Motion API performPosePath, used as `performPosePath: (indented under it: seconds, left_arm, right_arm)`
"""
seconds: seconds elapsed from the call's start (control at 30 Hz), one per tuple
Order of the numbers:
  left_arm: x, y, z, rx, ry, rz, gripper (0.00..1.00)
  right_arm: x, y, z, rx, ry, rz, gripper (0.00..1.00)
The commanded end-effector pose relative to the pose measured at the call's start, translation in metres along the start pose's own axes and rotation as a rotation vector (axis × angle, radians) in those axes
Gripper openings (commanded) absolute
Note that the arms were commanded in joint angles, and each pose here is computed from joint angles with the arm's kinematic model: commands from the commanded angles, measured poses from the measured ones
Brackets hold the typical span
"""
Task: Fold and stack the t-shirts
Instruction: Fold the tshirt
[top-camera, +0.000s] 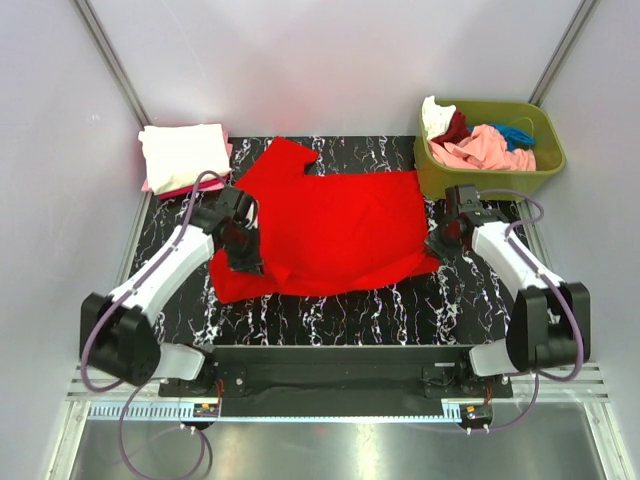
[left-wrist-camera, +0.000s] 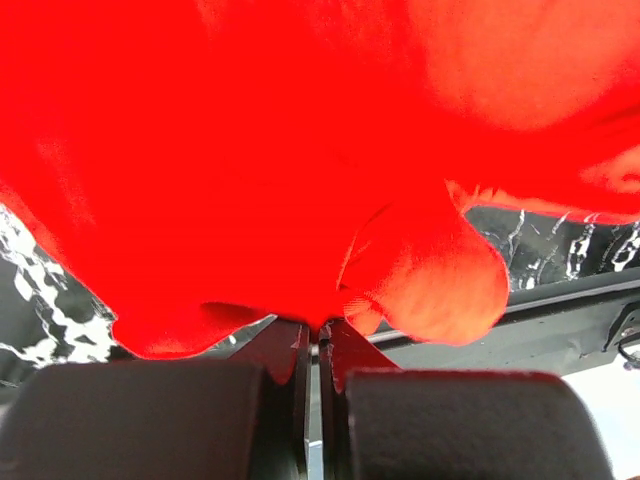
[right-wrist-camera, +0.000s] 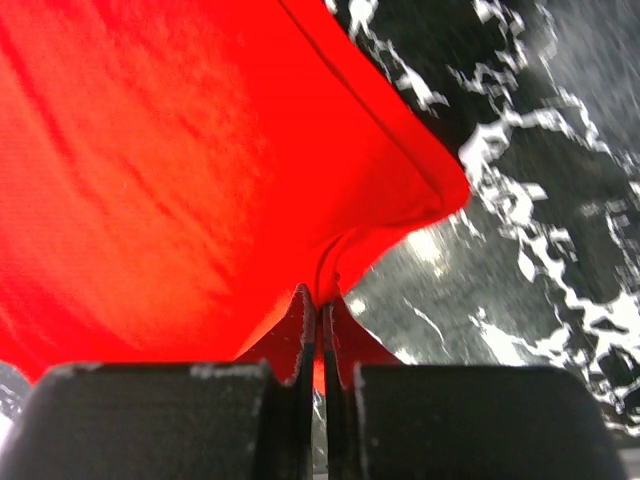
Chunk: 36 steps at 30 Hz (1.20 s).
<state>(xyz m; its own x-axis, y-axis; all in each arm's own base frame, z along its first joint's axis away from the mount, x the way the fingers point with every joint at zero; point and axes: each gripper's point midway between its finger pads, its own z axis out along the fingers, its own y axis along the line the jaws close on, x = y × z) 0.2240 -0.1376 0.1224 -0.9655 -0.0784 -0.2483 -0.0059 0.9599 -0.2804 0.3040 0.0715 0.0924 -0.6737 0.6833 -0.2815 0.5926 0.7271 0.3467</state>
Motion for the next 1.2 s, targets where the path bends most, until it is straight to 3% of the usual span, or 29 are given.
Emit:
performPosePath:
  seconds: [0.0,0.33,0.7,0.8,0.83,0.9,0.97,1.03,1.17]
  left_arm:
    - [-0.025,-0.008,0.0,0.069,0.002,0.086,0.0]
    - [-0.075,0.001,0.011,0.016,0.028,0.119,0.0]
    - [-0.09,0.032,0.029,-0.06,0.065,0.092,0.0]
    - [-0.092,0.038,0.037,-0.079,0.08,0.077,0.0]
    - [-0.095,0.04,0.038,-0.083,0.078,0.073,0.0]
    - [-0.097,0.047,0.045,-0.108,0.096,0.05,0.04]
    - [-0.112,0.053,0.046,-0.108,0.087,0.01,0.25]
    - [-0.133,0.055,0.039,-0.09,0.052,-0.049,0.33]
    - [-0.17,0.052,0.006,-0.087,-0.086,-0.1,0.59]
  right_arm:
    - [-0.026,0.021,0.008,-0.029,-0.042,-0.024,0.0]
    - [-0.048,0.037,0.038,-0.006,-0.026,-0.015,0.0]
    - [-0.05,0.021,0.061,0.019,0.021,0.022,0.0]
    - [-0.047,0.023,0.069,0.011,0.054,0.014,0.14]
    - [-0.049,0.025,0.071,0.004,0.058,0.011,0.31]
    - [-0.05,0.024,0.077,0.012,0.071,0.015,0.47]
    - [-0.059,0.028,0.08,0.011,0.067,0.024,0.64]
    - [-0.076,0.034,0.075,0.003,0.047,0.038,0.67]
    - [-0.112,0.036,0.047,0.0,-0.032,0.05,0.79]
